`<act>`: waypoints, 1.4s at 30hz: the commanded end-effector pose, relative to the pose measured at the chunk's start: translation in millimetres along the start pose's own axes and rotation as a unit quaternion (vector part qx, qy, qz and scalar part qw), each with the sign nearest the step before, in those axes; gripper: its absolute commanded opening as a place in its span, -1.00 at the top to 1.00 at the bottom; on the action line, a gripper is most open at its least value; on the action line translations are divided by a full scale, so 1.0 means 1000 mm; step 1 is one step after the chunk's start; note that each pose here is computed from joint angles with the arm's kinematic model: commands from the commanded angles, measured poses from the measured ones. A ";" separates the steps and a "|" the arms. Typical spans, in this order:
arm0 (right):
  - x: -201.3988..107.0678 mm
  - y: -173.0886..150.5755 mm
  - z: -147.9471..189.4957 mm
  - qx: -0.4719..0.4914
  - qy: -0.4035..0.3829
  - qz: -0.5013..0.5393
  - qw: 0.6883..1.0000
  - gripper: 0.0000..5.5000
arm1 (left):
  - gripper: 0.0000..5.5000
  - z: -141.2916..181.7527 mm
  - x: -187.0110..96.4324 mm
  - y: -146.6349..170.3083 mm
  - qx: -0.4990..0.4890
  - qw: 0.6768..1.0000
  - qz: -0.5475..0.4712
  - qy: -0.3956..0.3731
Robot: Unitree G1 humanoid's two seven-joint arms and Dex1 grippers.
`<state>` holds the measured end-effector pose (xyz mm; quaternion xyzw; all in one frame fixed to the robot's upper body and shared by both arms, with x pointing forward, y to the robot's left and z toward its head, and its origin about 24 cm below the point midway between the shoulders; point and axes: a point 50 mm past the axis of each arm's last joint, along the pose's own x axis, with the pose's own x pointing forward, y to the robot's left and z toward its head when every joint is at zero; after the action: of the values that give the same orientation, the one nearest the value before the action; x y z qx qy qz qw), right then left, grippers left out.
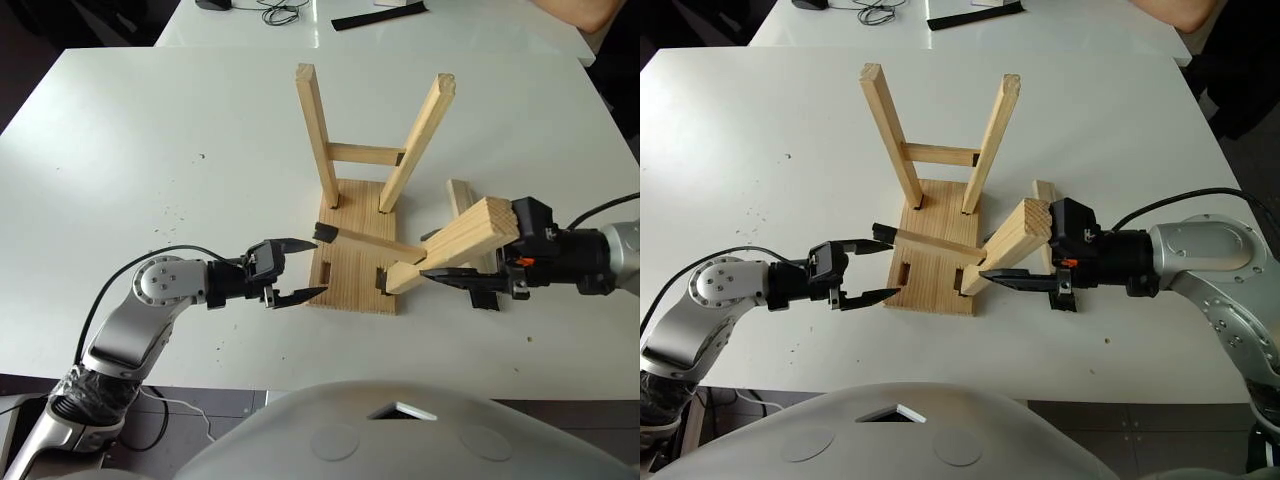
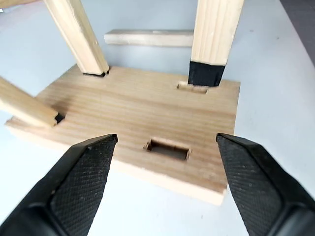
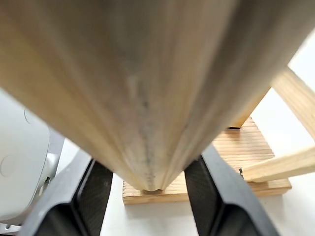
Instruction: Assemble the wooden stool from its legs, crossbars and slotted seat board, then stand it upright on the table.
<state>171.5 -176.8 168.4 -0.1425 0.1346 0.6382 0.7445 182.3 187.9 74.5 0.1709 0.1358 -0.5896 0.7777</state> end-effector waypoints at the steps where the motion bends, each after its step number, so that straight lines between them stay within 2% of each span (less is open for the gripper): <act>1: 0.001 0.000 -0.008 -0.008 0.017 -0.018 1.000 0.26 | -0.36 -0.005 -0.008 0.013 0.021 1.000 0.015 0.017; 10: 0.004 -0.003 -0.016 -0.021 0.030 -0.024 0.999 0.26 | -0.36 -0.001 0.003 0.017 0.025 0.999 0.023 -0.008; 21: 0.012 0.011 -0.017 0.015 0.010 0.008 1.000 0.26 | -0.36 0.000 0.003 0.020 0.023 0.999 0.041 -0.012; 31: 0.011 0.007 -0.011 -0.004 0.019 -0.003 1.000 0.26 | -0.36 -0.001 0.004 0.017 0.019 0.999 0.047 -0.013; 42: 0.005 0.005 0.006 -0.017 -0.006 -0.022 1.000 0.26 | -0.36 -0.001 0.005 0.017 0.020 0.999 0.044 -0.012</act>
<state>167.6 -168.8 165.3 -0.1459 0.1176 0.6265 0.7565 199.4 188.9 72.6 0.1812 0.1064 -0.5598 0.8016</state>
